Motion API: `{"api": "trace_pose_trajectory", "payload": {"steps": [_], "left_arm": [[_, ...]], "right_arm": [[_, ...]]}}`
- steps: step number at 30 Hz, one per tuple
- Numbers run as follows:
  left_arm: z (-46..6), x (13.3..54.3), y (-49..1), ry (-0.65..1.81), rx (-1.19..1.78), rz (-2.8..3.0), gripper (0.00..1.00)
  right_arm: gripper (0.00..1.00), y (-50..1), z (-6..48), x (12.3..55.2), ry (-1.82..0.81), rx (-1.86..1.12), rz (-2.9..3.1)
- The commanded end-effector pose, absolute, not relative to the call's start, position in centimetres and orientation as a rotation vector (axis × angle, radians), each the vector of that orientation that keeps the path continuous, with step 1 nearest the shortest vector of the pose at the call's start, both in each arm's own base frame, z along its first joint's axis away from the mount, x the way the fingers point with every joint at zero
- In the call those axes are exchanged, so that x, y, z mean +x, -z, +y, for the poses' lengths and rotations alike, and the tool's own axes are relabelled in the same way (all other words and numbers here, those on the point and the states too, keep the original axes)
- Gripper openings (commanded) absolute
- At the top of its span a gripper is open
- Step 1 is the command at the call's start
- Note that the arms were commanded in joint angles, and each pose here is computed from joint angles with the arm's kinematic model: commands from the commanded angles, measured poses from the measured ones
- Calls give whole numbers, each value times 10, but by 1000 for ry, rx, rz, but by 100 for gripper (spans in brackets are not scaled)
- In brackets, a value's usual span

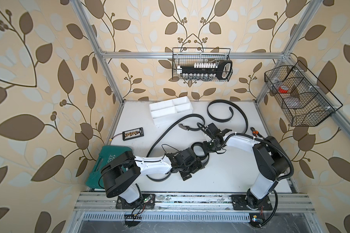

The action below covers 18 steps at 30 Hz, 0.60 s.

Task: Place the belts into the storage roll
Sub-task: Roll the belt at the center of the board.

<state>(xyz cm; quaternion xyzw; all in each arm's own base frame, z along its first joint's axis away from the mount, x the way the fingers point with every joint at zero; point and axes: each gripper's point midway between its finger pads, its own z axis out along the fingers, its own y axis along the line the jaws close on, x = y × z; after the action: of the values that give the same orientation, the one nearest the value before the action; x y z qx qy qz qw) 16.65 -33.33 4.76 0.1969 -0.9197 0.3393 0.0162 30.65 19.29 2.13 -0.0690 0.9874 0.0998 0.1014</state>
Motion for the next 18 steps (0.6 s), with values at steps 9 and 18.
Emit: {"api": "trace_pose_trajectory", "payload": {"steps": [9, 18], "left_arm": [[-317, 206, -36, -1068, 810, -2883, 99], [-315, 232, -43, -1073, 798, -2909, 99]], "right_arm": [[0, 6, 170, 283, -184, -200, 3005], [0, 9, 168, 276, -186, -202, 3015]]}}
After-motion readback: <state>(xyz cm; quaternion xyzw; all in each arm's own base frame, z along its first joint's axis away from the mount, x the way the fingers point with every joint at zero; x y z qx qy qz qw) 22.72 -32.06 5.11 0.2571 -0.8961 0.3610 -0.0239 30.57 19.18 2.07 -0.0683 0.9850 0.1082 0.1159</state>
